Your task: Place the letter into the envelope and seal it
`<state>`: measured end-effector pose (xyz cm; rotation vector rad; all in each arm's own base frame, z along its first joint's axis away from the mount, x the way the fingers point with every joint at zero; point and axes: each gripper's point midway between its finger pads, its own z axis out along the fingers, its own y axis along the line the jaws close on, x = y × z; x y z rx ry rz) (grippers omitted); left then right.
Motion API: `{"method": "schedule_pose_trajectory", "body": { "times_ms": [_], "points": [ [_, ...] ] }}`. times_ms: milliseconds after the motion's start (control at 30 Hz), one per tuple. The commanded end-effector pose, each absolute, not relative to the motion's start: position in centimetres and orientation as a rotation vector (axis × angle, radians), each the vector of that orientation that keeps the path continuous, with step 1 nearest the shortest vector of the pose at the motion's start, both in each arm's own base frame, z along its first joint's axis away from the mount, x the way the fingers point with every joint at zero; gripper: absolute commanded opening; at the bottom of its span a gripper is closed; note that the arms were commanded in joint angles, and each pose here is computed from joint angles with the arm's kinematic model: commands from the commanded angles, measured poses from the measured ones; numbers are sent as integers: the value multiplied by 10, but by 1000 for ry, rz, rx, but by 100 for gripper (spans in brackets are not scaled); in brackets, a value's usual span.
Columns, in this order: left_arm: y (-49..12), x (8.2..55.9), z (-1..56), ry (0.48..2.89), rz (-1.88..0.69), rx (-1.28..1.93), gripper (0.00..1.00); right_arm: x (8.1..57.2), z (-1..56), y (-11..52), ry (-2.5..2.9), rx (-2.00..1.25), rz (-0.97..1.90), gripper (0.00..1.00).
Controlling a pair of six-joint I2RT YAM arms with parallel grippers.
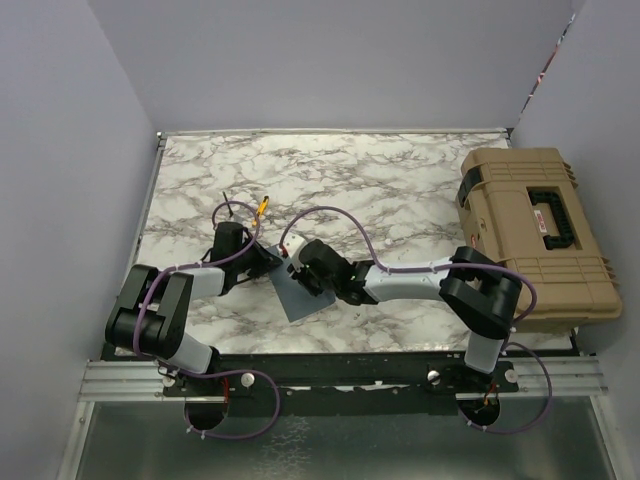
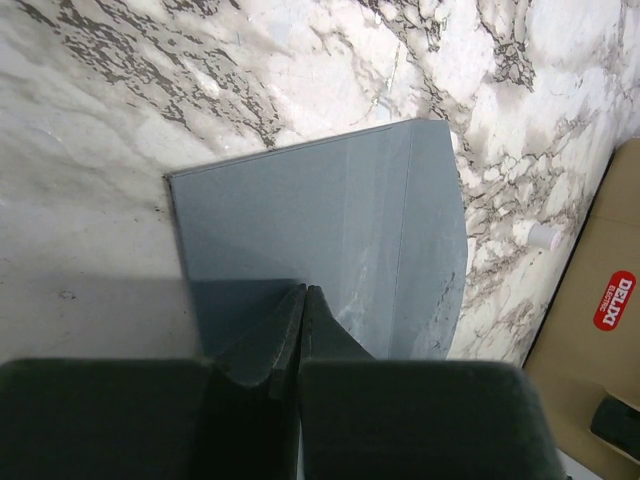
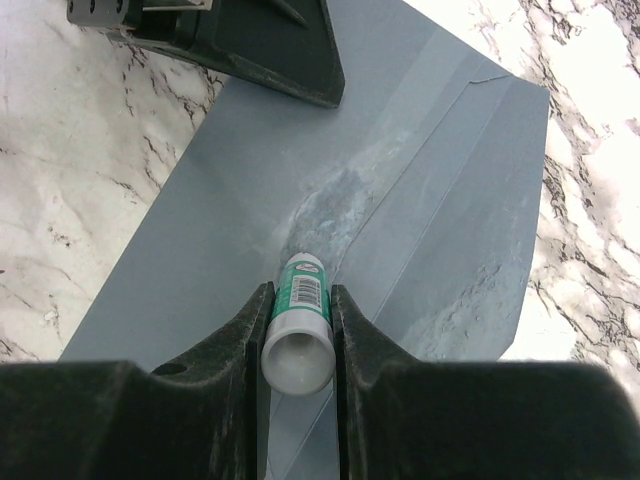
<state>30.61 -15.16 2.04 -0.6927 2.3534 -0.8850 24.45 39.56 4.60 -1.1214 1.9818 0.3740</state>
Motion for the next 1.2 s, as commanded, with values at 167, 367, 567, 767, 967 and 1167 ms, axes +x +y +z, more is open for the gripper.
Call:
{"method": "schedule_pose_trajectory", "body": {
  "times_ms": [167, 367, 567, 767, 967, 1167],
  "points": [
    [-132, 261, -28, 2542, -726, -777, 0, 262, 16, 395, 2113, -1041, 308, 1],
    [-133, 260, -31, 2554, -730, -766, 0, 280, 17, 406, 2146, -1010, 278, 1],
    [-132, 264, -31, 2549, -717, -768, 0, 247, 17, 388, 2200, -1068, 337, 0],
    [-131, 265, -35, 2555, -707, -780, 0, 221, 17, 377, 2243, -1131, 387, 1],
    [-131, 267, -35, 2555, -711, -775, 0, 229, 14, 382, 2242, -1101, 371, 0],
    [-131, 264, -38, 2565, -711, -774, 0, 275, 6, 382, 2273, -972, 289, 1]
  ]
}}
